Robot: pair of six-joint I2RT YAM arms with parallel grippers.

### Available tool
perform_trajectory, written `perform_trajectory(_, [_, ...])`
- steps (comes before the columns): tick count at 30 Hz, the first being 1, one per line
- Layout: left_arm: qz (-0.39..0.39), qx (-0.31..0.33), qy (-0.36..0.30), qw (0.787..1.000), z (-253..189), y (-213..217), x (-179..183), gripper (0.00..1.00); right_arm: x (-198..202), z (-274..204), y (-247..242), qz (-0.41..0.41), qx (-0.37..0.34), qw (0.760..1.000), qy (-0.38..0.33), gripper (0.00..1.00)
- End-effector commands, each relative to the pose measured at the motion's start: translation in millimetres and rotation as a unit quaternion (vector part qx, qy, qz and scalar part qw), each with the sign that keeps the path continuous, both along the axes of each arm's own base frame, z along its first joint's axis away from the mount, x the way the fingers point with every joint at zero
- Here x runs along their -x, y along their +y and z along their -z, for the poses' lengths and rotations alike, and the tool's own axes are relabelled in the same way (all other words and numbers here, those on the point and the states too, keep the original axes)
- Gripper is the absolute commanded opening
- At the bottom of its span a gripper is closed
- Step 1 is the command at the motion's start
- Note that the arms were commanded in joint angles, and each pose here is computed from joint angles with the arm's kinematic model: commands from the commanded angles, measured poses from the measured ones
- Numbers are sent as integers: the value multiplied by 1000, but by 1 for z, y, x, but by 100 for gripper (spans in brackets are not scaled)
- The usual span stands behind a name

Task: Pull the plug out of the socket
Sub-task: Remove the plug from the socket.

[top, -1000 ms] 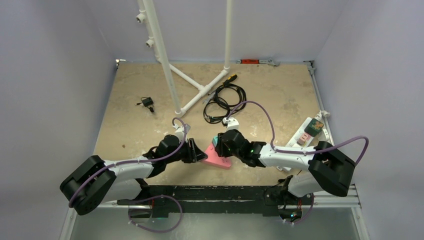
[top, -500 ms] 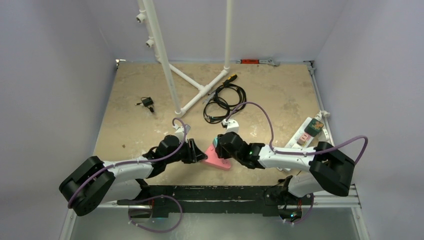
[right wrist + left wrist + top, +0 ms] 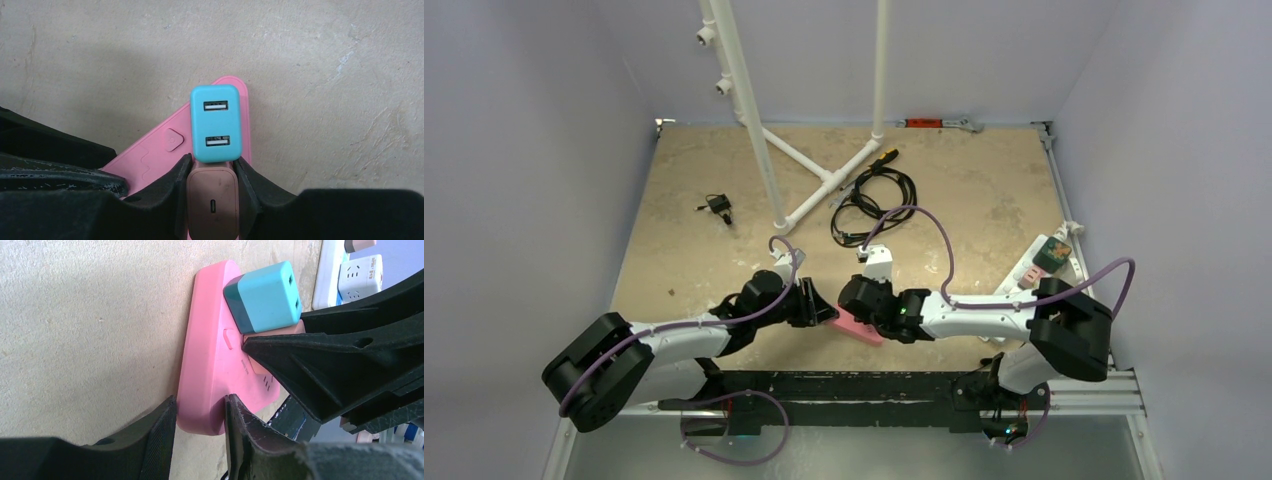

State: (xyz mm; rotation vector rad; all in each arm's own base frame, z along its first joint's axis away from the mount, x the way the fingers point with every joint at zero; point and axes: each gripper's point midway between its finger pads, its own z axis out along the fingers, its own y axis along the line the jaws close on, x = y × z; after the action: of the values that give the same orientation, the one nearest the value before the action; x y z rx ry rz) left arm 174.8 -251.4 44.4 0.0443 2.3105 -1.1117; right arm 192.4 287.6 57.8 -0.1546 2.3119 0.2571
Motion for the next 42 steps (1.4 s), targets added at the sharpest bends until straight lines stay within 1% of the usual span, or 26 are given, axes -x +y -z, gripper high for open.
perform_trajectory(1, [-17,-83,40,996,41,28,13,2,3,-8,6,17,-16,1000,3,0])
perform_trajectory(11, [-18,-86,41,995,43,29,13,1,11,-17,17,-31,-77,996,19,0])
perform_trajectory(17, [-18,-86,42,995,43,29,13,1,9,-12,10,-55,-131,989,41,0])
perform_trajectory(19, [-18,-85,41,995,42,29,13,1,7,-18,13,-61,-152,986,39,0])
perform_trajectory(26, [-17,-80,39,996,39,27,13,1,3,-16,6,-43,-140,989,34,0])
perform_trajectory(29, [-14,-76,34,996,36,26,12,2,-2,-13,-3,-26,-117,992,26,0])
perform_trajectory(31, [-6,-67,25,997,28,21,10,9,-3,-12,-3,-26,-111,993,25,0])
perform_trajectory(34, [6,-60,5,998,13,14,4,23,-4,-13,-1,-30,-112,993,23,0])
perform_trajectory(36, [13,-56,-9,998,4,10,1,31,-4,-15,0,-34,-115,993,21,0])
perform_trajectory(38, [18,-58,-25,998,-5,8,-4,38,-4,-17,2,-41,-119,992,18,0])
perform_trajectory(40, [24,-64,-42,997,-11,5,-10,47,-3,-18,4,-51,-119,991,16,0])
perform_trajectory(42, [34,-70,-56,995,-14,2,-15,53,-2,-18,3,-59,-114,992,14,0])
